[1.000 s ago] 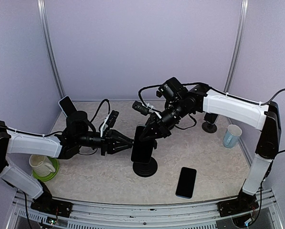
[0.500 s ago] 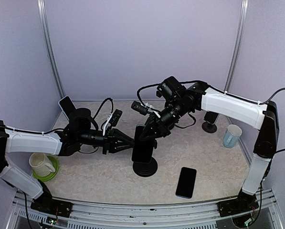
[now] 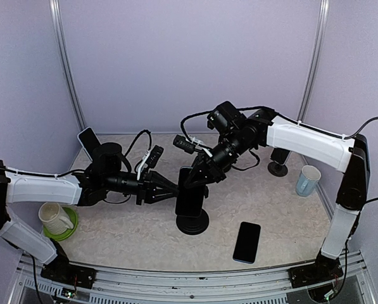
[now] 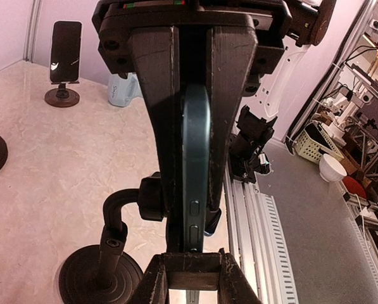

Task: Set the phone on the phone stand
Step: Install the phone on the phone stand, then place the phone stand with the phone at the corner of the board.

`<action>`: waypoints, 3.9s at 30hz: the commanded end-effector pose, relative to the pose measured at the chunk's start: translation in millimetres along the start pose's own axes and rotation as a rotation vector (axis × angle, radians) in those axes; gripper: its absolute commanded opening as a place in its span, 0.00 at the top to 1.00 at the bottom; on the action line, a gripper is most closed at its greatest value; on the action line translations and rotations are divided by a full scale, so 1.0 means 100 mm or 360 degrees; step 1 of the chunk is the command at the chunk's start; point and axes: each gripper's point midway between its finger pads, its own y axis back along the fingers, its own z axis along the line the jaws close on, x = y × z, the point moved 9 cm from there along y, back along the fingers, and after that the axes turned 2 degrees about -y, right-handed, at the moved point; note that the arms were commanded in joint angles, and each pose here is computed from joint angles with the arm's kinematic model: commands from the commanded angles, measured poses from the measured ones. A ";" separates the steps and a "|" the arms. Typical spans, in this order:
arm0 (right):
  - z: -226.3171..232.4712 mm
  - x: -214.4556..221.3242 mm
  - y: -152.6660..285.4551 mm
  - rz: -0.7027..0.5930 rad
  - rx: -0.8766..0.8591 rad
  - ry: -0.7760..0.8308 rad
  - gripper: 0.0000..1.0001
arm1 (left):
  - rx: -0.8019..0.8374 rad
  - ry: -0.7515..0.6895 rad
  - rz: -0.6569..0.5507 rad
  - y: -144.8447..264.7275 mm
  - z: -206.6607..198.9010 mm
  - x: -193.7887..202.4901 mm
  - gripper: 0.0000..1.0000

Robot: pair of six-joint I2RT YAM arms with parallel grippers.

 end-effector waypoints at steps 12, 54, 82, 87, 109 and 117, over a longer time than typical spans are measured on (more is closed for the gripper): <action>-0.22 0.61 -0.39 0.0587 0.0188 -0.0314 1.00 | -0.0116 -0.0085 -0.0111 0.02 -0.01 -0.29 0.98; -0.23 0.55 -0.39 0.0653 0.0384 -0.0296 0.73 | -0.0152 -0.0134 -0.0155 0.05 -0.11 -0.36 0.98; -0.22 -0.11 0.49 0.0128 0.0977 -0.0254 0.00 | -0.0135 -0.0132 -0.0157 0.05 -0.14 -0.32 0.99; -0.10 -0.17 0.69 -0.0086 0.0873 -0.0233 0.00 | -0.0154 -0.0126 -0.0163 0.06 -0.15 -0.31 0.98; 0.11 0.17 0.50 -0.0299 0.0452 -0.0140 0.00 | -0.0329 0.0075 -0.0266 0.16 -0.02 -0.24 0.98; 0.19 0.24 0.59 -0.0343 0.0469 -0.0122 0.00 | -0.0353 0.0066 -0.0319 0.21 0.11 -0.42 0.99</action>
